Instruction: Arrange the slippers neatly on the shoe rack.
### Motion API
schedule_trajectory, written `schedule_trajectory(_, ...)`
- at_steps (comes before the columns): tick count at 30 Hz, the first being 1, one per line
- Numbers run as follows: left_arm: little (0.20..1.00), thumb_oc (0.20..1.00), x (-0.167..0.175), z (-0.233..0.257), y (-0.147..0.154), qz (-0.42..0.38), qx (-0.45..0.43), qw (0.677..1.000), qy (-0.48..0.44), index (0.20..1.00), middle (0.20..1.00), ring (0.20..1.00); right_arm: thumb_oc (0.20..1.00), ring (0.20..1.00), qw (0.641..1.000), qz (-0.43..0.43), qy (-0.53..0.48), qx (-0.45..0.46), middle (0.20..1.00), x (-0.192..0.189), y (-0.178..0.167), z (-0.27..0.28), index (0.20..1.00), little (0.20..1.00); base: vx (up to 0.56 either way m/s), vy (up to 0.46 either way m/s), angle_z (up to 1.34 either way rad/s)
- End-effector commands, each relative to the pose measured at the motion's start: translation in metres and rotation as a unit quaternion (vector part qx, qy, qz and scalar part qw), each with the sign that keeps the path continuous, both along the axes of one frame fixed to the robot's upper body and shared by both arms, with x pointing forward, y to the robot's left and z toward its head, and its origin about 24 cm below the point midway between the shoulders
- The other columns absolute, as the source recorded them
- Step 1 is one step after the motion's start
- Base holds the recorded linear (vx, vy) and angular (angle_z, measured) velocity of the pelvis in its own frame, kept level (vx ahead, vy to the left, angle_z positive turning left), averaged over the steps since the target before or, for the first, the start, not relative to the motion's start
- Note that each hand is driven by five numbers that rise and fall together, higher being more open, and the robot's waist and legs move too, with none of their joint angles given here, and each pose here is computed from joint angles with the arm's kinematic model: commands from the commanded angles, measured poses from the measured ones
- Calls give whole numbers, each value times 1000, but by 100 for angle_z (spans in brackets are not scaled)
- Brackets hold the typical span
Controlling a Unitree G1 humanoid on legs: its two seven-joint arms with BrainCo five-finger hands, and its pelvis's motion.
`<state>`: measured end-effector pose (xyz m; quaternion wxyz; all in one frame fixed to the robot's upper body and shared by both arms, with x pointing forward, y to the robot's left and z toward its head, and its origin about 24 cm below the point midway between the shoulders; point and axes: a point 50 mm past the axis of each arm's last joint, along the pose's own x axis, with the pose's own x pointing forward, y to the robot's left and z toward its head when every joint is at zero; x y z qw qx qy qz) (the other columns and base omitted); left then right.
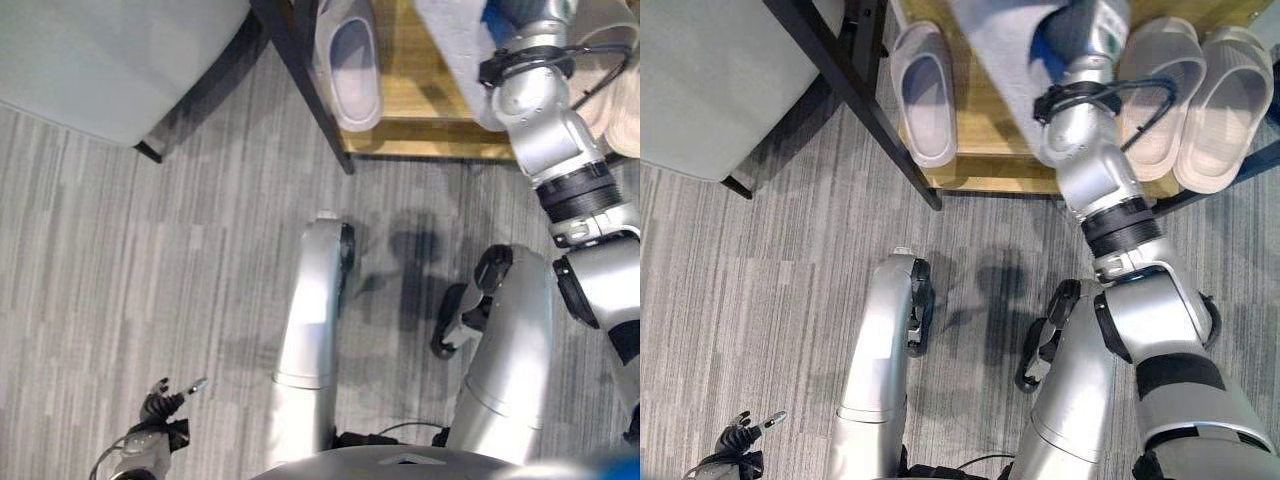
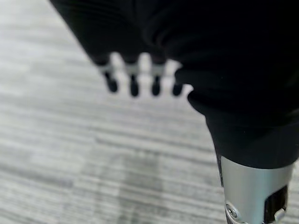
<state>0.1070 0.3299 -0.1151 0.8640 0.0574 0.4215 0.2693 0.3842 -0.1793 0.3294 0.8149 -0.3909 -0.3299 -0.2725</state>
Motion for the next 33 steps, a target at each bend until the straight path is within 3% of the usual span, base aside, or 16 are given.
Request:
schedule_trajectory(1, 1000, 1000, 0, 2, 6, -5, 19, 1000, 20, 1000, 1000, 1000, 200, 200, 992, 82, -95, 23, 200, -20, 38, 50, 200, 200, 0, 0, 0)
schedule_trajectory(7, 1000, 1000, 2, 2, 8, 16, 23, 999, 26, 1000, 1000, 1000, 200, 200, 980, 152, -69, 105, 200, -13, 51, 48, 200, 200, 10, 15, -9)
schedule_trajectory(12, 1000, 1000, 4, 1, 7, 19, 23, 999, 28, 1000, 1000, 1000, 200, 200, 977, 176, -63, 105, 200, -12, 55, 49, 200, 200, 10, 0, 0)
schedule_trajectory(13, 1000, 1000, 3, 35, 24, -3, 15, 993, -114, 1000, 1000, 1000, 200, 200, 990, 134, -43, 27, 200, -14, -6, 77, 200, 200, 51, 2, -1)
schedule_trajectory(33, 1000, 1000, -9, 22, 29, 17, 14, 998, -61, 1000, 1000, 1000, 200, 200, 990, 101, -11, 92, 200, -1, -19, 73, 200, 200, 14, 19, 4)
